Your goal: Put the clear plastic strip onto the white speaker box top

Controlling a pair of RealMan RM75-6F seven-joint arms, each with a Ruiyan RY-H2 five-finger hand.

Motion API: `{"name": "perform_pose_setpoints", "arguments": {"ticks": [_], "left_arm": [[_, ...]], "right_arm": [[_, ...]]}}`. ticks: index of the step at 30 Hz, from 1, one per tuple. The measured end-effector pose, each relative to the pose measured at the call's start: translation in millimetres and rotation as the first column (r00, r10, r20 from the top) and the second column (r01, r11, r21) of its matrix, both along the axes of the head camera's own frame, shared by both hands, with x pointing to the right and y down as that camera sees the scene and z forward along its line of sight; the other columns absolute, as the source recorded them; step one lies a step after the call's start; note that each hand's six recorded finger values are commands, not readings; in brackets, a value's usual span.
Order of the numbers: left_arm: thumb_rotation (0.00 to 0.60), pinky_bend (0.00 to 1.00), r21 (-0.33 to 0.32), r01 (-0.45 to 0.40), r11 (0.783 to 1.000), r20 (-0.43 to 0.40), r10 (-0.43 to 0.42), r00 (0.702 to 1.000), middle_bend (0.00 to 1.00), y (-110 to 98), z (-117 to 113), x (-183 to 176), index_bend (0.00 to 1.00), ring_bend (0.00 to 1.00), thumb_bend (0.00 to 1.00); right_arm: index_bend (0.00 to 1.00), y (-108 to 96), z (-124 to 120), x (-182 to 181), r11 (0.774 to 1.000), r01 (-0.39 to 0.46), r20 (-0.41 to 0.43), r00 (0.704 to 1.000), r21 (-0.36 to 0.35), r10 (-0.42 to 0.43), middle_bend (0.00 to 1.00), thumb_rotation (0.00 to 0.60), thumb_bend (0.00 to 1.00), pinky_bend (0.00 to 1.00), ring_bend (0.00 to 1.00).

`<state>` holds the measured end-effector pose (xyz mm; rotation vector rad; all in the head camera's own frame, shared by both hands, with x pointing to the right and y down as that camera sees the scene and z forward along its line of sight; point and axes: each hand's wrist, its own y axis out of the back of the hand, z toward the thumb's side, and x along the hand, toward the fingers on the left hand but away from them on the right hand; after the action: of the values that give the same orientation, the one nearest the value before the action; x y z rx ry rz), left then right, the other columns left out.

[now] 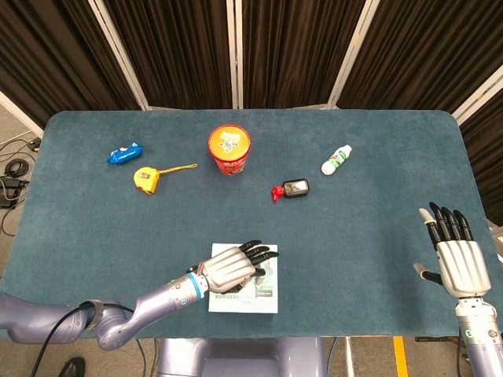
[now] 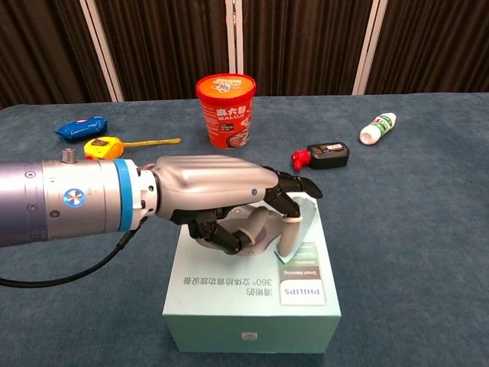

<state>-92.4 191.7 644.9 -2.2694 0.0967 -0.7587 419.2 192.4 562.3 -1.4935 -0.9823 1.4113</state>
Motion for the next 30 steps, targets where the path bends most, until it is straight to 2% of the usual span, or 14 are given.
{"name": "perform_pose_setpoints", "arguments": {"ticks": [18,30], "left_arm": [[0.600,0.00,-0.009,0.022,1.000,0.005,-0.022,1.000,0.00,-0.7,1.8,-15.9,0.44,0.00,1.00],[0.600,0.00,-0.009,-0.004,1.000,-0.019,0.004,1.000,0.00,6.8,-3.2,-6.6,0.44,0.00,1.00]], "right_arm": [[0.06,0.7,0.3,-0.4,1.000,0.000,0.000,1.000,-0.002,0.000,0.00,0.600,0.00,0.00,0.00],[0.06,0.6,-0.6,0.5,1.000,-0.003,0.000,1.000,0.000,0.003,0.00,0.600,0.00,0.00,0.00]]}}
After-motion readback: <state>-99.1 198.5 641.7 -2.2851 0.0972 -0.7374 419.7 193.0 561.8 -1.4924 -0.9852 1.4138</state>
